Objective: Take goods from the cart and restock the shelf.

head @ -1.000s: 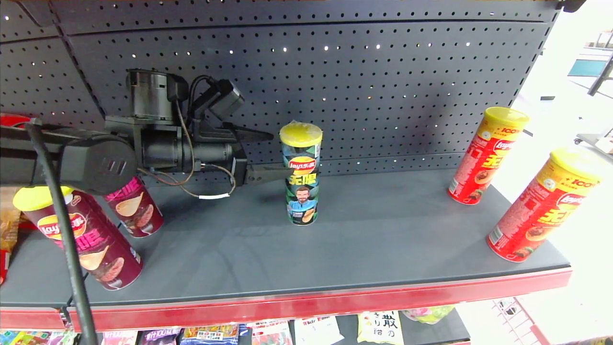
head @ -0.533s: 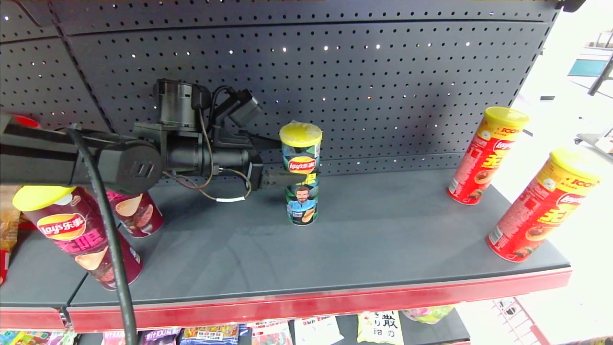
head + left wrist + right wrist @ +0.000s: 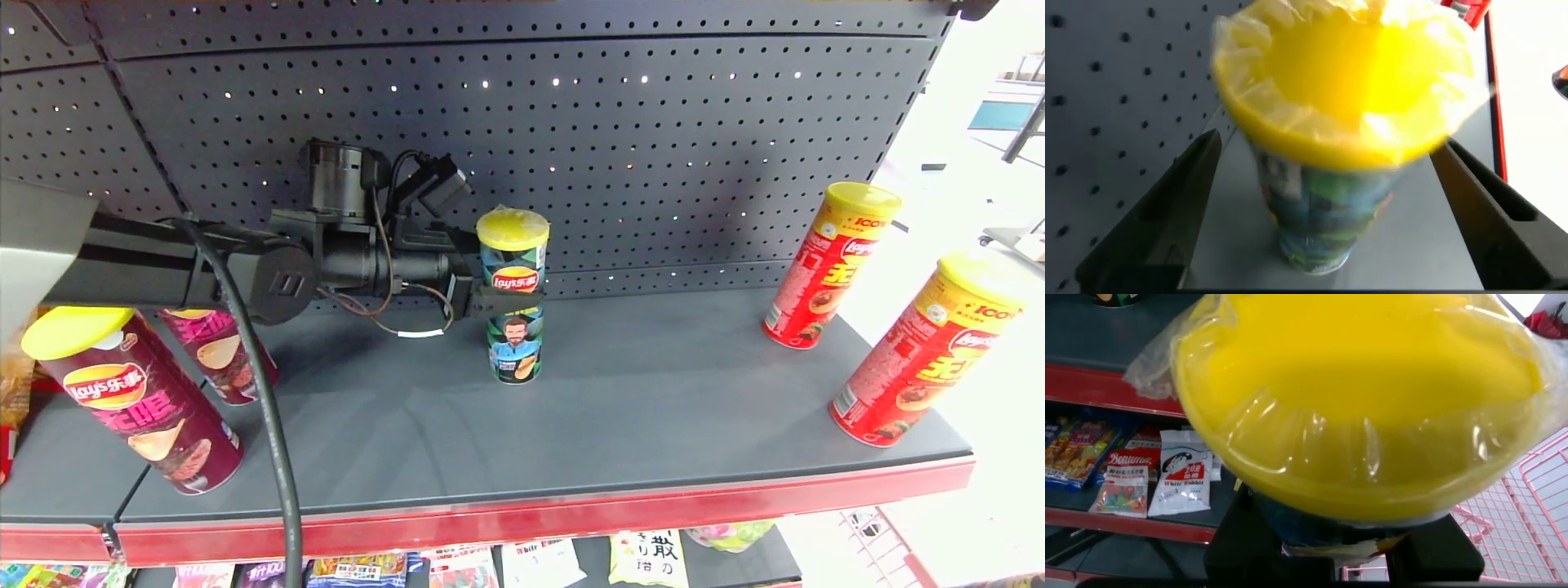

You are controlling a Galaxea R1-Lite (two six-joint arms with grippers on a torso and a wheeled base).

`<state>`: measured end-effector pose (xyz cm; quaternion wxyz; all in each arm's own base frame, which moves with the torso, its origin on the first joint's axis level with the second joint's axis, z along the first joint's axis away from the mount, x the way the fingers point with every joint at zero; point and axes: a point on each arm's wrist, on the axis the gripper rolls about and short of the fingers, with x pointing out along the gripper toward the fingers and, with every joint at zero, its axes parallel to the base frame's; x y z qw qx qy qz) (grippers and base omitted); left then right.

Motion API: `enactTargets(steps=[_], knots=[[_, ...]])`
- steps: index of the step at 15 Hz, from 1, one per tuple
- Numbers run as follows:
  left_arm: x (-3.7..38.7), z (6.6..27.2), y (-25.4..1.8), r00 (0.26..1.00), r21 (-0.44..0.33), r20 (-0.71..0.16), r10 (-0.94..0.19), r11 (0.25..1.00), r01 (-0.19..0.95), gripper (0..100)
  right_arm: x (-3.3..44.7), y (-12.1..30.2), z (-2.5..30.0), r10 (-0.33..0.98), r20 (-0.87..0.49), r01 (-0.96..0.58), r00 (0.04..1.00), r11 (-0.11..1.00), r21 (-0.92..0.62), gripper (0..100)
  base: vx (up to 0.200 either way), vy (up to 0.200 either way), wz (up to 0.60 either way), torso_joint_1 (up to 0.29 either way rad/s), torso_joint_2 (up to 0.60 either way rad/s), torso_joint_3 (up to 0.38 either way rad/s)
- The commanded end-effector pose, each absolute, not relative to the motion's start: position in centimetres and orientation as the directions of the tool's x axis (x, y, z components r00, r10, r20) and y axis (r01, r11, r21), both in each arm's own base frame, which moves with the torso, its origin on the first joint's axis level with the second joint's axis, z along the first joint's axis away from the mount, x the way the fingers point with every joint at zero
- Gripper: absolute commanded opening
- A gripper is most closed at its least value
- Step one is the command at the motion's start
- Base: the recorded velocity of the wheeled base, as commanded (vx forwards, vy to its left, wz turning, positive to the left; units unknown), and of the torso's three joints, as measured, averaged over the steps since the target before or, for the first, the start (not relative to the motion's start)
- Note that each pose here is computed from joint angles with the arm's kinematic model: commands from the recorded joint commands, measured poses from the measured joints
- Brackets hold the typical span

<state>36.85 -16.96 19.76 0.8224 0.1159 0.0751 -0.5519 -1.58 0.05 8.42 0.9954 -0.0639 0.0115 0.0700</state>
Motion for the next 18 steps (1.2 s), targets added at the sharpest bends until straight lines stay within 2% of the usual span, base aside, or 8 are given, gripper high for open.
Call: enactTargets(steps=[1,4,5,10,12,15,18], knots=[[37.0,19.3,-17.3,0.374,0.102,-0.258,-0.891,0.359,0.928,100,-1.6,0.0,8.5,0.138,-0.032,-0.141,0.990,0.982,-0.126,0,0.000,0.000,0.00,0.000,0.00,0.000],[37.2,18.9,-17.6,0.369,0.091,-0.264,-0.891,0.358,0.929,100,-1.6,0.0,8.5,0.138,-0.032,-0.141,0.990,0.982,-0.126,0,0.000,0.000,0.00,0.000,0.00,0.000],[37.3,18.9,-17.6,0.370,0.094,-0.261,-0.892,0.358,0.929,0,-1.6,0.0,8.5,0.138,-0.032,-0.141,0.990,0.982,-0.126,0,0.000,0.000,0.00,0.000,0.00,0.000],[36.8,19.1,-18.5,0.352,0.084,-0.262,-0.899,0.342,0.936,0,-1.6,0.0,8.5,0.138,-0.032,-0.141,0.990,0.982,-0.126,0,0.000,0.000,0.00,0.000,0.00,0.000],[35.4,19.8,-18.5,0.339,0.083,-0.259,-0.904,0.329,0.941,0,-1.6,0.0,8.5,0.138,-0.032,-0.141,0.990,0.982,-0.126,0,0.000,0.000,0.00,0.000,0.00,0.000],[31.7,21.0,-17.1,0.331,0.029,-0.263,-0.906,0.335,0.942,0,-1.6,0.0,8.5,0.141,-0.031,-0.143,0.990,0.982,-0.125,0,0.000,0.000,0.00,0.000,0.00,0.000],[28.4,20.9,-15.4,0.326,0.009,-0.284,-0.902,0.337,0.941,0,-1.6,0.1,8.5,0.142,-0.032,-0.145,0.989,0.982,-0.123,0,0.000,0.000,0.00,0.000,0.00,0.000]])
